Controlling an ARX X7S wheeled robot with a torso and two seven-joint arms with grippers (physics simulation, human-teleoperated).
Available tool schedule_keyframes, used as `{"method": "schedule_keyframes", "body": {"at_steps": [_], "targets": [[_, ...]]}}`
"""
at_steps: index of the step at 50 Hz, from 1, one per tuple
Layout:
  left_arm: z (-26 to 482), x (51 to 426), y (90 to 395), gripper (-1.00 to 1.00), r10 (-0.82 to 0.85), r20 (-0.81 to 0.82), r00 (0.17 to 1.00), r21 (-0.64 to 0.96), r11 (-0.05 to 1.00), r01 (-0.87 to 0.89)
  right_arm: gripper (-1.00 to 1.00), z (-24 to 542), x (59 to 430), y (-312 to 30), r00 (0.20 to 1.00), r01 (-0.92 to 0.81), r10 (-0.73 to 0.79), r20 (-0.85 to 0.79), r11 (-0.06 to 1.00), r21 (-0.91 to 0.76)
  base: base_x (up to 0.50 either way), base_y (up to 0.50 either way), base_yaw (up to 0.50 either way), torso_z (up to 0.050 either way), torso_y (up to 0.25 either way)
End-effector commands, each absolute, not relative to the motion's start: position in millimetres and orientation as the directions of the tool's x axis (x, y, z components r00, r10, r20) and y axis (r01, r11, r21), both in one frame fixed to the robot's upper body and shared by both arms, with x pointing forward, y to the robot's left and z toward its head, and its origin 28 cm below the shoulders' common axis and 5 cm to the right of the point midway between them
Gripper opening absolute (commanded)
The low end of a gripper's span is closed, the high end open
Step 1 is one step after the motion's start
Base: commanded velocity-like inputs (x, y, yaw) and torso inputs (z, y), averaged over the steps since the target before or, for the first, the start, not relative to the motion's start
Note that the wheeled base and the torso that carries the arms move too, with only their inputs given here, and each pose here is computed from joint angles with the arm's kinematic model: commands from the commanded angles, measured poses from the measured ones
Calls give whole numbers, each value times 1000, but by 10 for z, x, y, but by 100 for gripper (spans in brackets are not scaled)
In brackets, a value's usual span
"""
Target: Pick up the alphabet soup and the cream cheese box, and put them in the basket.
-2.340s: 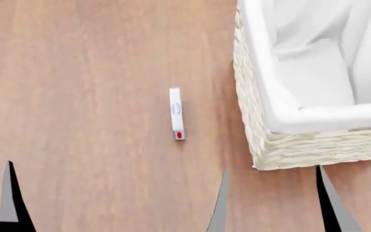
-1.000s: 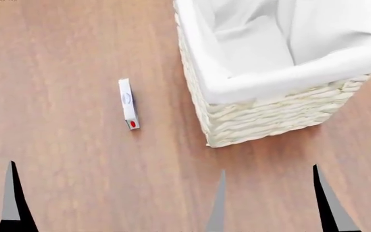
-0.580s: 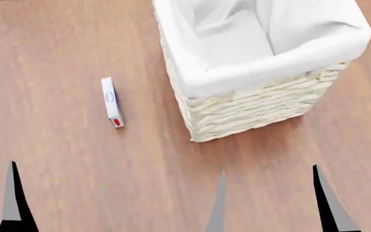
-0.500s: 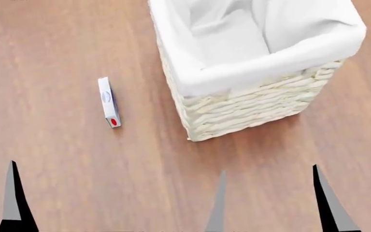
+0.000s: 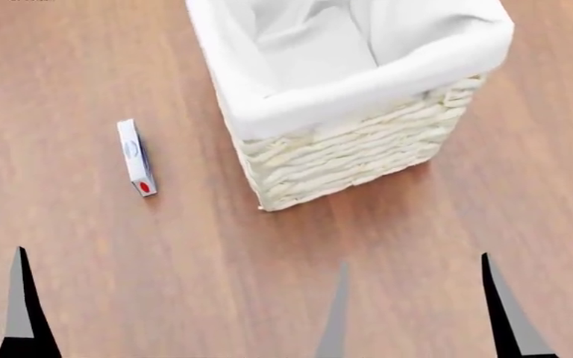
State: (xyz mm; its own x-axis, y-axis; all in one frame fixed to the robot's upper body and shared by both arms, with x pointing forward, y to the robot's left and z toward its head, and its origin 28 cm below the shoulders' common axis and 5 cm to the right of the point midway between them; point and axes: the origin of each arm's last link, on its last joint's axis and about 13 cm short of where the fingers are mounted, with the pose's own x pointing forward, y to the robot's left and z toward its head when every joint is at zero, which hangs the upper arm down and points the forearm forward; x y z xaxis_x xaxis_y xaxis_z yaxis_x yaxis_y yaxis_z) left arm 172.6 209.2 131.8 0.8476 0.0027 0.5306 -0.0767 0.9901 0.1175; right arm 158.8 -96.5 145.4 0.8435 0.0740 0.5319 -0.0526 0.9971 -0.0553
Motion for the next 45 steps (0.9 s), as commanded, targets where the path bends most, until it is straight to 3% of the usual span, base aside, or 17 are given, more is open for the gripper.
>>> {"method": "schedule_keyframes", "body": {"at_steps": [1, 21, 45], "targets": [[1308, 1737, 2100, 100, 4, 529, 849, 115, 990, -76, 100, 1449, 1600, -955, 845, -52, 75, 529, 997, -58, 0, 0, -180, 0, 0], [1300, 1747, 2111, 100, 7, 529, 849, 104, 992, -73, 100, 1486, 1494, -966, 846, -36, 75, 528, 996, -84, -3, -8, -33, 0, 0], [1248, 1802, 2112, 100, 0, 511, 860, 109, 992, -65, 100, 1530, 1201, -995, 917, -4, 61, 394, 990, -143, 0, 0, 0, 0, 0]]}}
